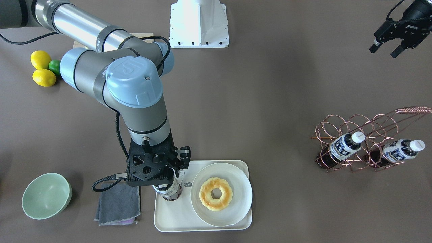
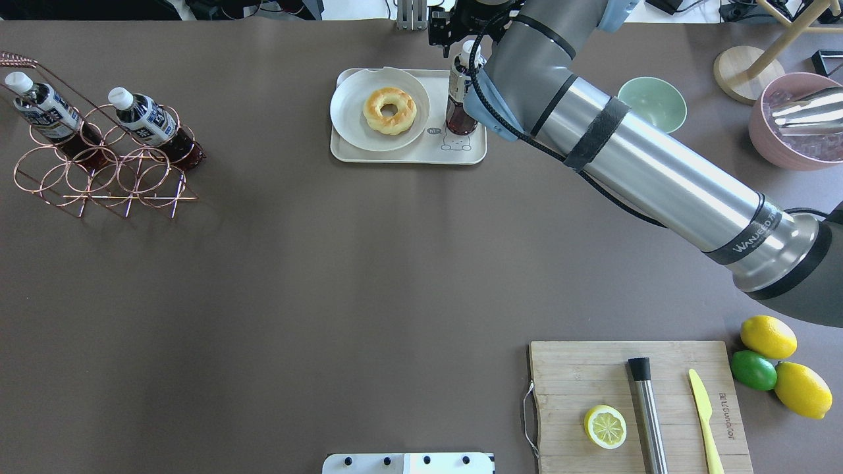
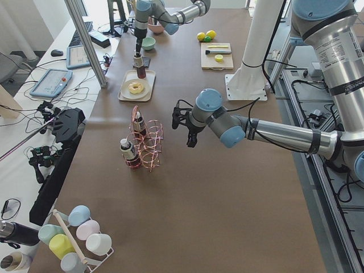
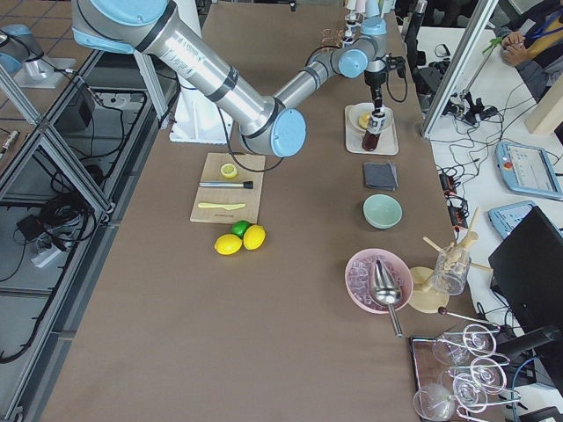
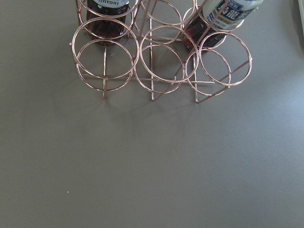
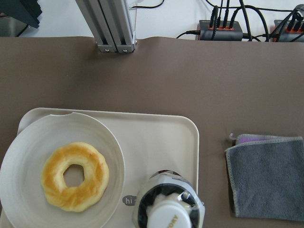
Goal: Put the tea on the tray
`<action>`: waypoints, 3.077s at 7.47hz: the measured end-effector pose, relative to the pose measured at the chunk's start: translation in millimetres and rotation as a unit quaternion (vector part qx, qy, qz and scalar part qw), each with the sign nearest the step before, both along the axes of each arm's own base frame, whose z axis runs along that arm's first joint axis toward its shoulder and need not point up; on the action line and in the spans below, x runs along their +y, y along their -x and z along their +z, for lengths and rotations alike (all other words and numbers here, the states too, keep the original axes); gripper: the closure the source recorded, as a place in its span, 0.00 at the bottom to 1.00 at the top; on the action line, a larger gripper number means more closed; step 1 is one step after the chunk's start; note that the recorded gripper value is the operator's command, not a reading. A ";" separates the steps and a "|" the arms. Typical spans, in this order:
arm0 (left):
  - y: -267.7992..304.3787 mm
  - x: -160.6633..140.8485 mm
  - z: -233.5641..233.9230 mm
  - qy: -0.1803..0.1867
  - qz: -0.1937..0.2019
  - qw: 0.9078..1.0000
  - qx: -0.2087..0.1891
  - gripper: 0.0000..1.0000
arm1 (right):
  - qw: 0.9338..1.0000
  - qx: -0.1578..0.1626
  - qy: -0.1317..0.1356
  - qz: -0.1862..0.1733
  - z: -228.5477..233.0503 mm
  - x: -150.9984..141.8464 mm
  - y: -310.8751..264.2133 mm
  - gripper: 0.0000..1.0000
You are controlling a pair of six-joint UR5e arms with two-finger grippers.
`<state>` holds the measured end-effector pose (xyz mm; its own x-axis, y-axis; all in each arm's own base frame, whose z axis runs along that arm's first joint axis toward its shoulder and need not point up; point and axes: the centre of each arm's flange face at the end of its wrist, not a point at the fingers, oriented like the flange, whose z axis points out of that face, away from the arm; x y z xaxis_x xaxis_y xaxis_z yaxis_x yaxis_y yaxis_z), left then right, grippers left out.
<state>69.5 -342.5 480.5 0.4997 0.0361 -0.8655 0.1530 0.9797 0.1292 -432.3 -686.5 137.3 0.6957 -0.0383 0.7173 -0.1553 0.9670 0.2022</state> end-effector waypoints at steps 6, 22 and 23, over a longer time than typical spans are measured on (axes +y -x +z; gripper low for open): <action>72.1 -30.1 104.2 -0.060 0.045 0.994 -0.078 0.04 | 0.996 0.001 -0.023 -0.083 137.2 16.3 -246.6 0.00; 206.7 -47.1 112.4 -0.009 0.025 0.992 -0.123 0.03 | 0.985 0.022 -0.038 -0.165 445.9 212.2 -506.1 0.00; 209.7 -46.1 112.3 -0.010 0.021 0.992 -0.123 0.03 | 0.985 0.022 -0.039 -0.165 446.8 212.1 -506.8 0.00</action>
